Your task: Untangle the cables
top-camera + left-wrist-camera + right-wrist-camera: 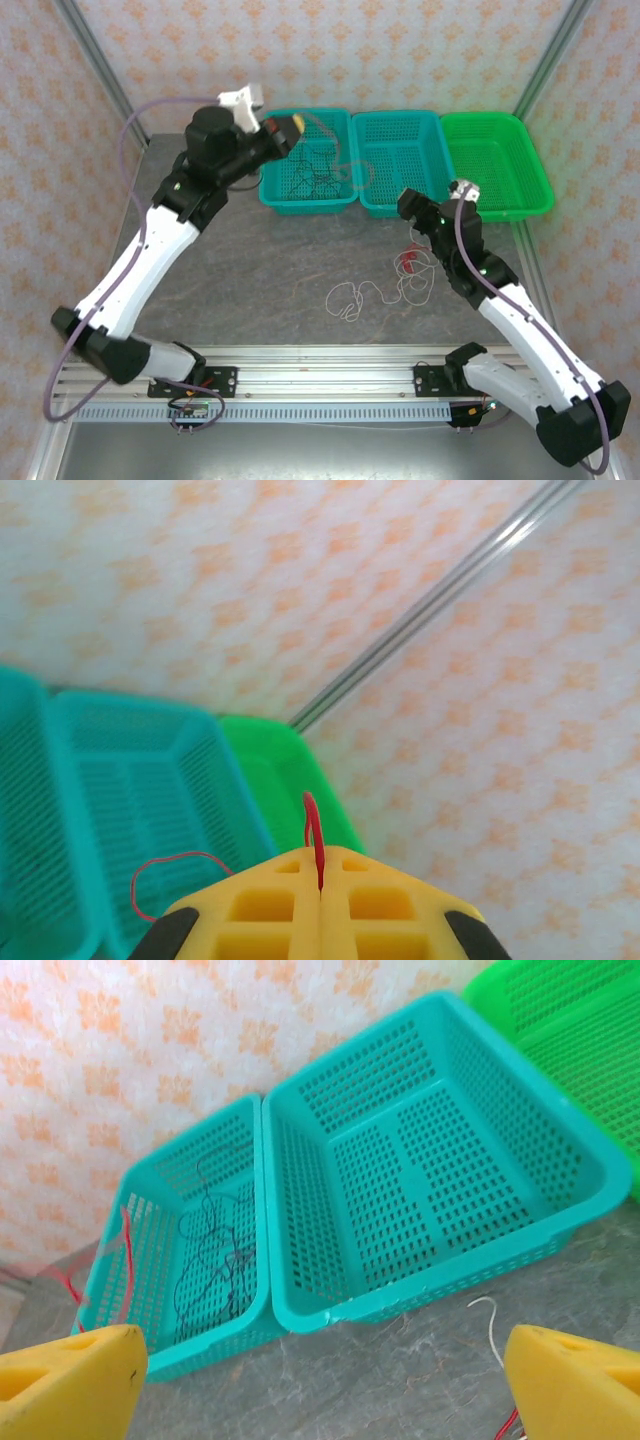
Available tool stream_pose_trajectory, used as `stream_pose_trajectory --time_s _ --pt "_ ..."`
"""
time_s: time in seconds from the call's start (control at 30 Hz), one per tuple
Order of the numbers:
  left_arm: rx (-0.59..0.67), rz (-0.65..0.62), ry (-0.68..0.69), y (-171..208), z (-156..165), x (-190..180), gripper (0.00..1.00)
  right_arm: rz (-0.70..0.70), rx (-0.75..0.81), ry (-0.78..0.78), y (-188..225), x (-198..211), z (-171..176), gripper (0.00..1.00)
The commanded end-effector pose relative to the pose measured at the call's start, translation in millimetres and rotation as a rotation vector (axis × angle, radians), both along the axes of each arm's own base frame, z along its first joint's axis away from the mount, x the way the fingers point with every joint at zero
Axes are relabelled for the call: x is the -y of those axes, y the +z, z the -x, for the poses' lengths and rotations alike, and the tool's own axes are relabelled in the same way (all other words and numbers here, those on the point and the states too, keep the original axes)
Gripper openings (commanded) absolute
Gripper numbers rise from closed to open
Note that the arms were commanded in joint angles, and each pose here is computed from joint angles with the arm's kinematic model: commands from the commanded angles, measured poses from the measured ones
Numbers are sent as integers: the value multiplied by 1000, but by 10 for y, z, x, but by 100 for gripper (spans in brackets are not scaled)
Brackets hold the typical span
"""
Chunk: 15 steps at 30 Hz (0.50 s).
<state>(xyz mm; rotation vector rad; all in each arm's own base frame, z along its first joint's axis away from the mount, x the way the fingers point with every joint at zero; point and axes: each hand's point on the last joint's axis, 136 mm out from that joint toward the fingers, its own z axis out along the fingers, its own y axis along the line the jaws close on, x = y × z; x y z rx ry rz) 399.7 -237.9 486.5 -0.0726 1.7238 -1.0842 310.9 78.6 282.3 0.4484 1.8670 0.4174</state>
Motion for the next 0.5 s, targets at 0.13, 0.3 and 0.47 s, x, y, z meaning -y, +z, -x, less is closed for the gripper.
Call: stream_pose_trajectory --time_s 0.13,0.3,0.47 --pt "126 -19 -92 336 -729 763 0 -6 66 -158 51 407 285 93" --pt "120 -2 -127 -36 -1217 1202 0 -17 61 -167 -15 460 387 93" --pt "102 -82 -150 -757 -1503 1603 0 -7 46 -157 -59 455 406 93"
